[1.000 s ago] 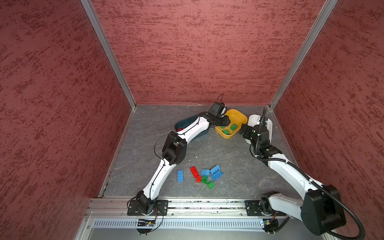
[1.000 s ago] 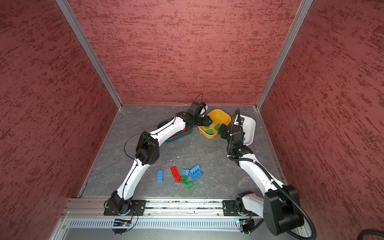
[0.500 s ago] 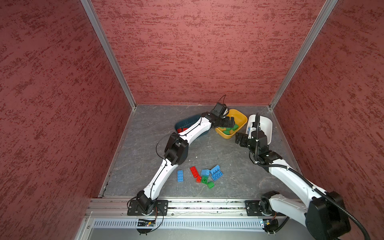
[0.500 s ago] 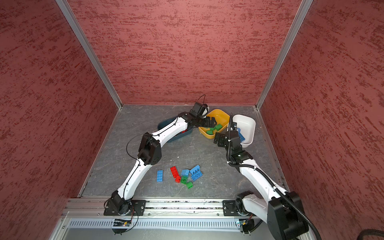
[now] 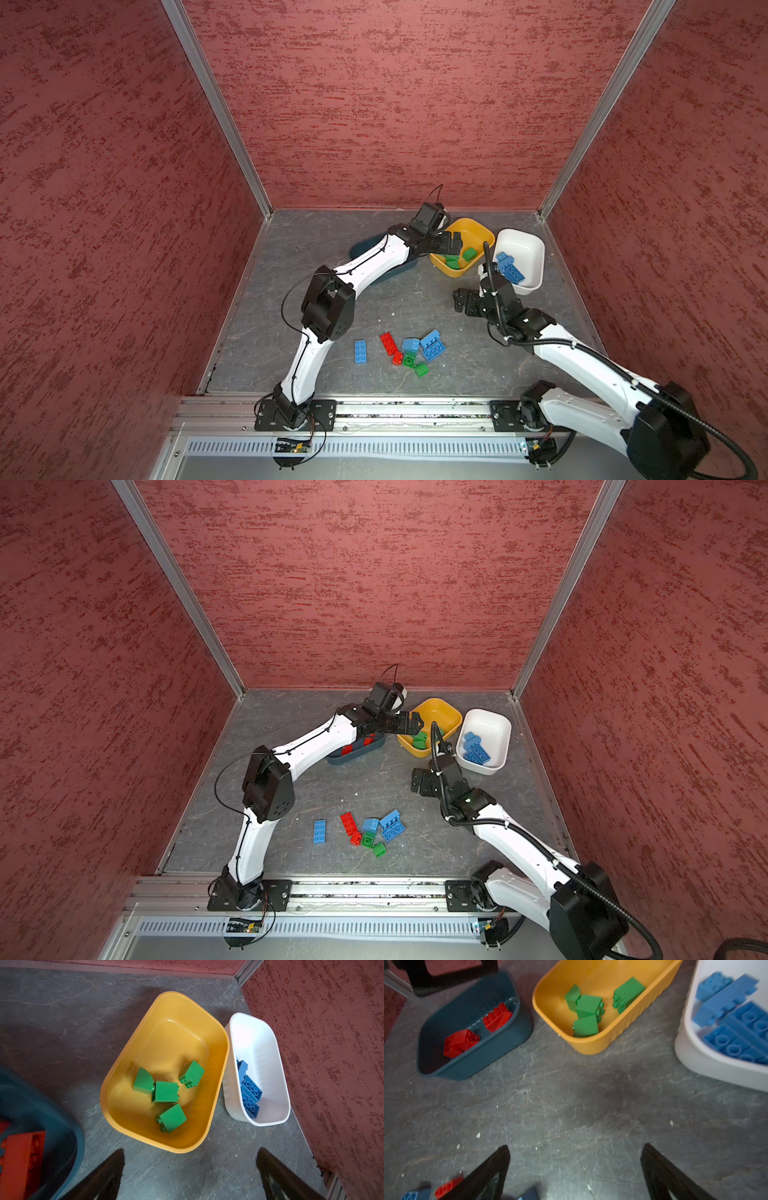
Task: Sort the legos into containers by color
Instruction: 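Reach the right gripper down to the pile and grasp a blue brick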
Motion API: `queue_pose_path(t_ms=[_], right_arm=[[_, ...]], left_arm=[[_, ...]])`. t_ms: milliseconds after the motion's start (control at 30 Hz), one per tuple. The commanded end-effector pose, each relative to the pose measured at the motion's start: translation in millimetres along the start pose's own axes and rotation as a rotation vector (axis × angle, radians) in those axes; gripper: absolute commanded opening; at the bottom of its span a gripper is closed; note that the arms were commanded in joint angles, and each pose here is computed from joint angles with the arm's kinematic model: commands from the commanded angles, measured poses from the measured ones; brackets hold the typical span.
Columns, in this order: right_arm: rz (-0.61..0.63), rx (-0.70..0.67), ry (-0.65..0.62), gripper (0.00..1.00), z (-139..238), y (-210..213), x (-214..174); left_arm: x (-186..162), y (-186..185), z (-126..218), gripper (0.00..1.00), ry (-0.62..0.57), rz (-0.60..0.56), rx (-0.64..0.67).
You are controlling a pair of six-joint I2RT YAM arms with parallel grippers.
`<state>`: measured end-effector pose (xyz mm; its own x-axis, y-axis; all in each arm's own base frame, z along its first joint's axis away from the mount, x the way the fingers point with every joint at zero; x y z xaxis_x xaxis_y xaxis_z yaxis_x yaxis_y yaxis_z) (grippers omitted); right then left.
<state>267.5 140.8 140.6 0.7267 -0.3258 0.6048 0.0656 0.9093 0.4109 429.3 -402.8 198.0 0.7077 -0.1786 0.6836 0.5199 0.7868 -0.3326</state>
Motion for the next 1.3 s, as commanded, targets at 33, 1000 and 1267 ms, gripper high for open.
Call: queue_pose_path(t_ms=[33, 1000, 1267], right_arm=[[-0.02, 0.023, 0.199, 0.99, 4, 8, -46], [0.466, 0.063, 0.479, 0.9, -9, 52, -162], [0.485, -0.028, 0.456, 0.76, -23, 45, -161]], left_arm=[[5, 9, 17, 0.99, -0.044, 0.03, 0.03], [-34, 57, 44, 0.99, -0.024, 0.212, 0.087], [-38, 59, 44, 0.99, -0.016, 0.222, 0.089]])
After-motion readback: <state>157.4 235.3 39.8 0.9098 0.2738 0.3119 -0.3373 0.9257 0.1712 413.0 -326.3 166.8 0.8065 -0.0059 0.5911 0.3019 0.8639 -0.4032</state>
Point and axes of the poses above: each gripper's point midway between its finger pads, its own z axis back along the fingers, its own y axis along the line the jaws close on, x = y × z, the point moved 2 cm from there along z, back along the fingers, and after that the axes turned 9 degrees about -z, right-handed, at the moved point
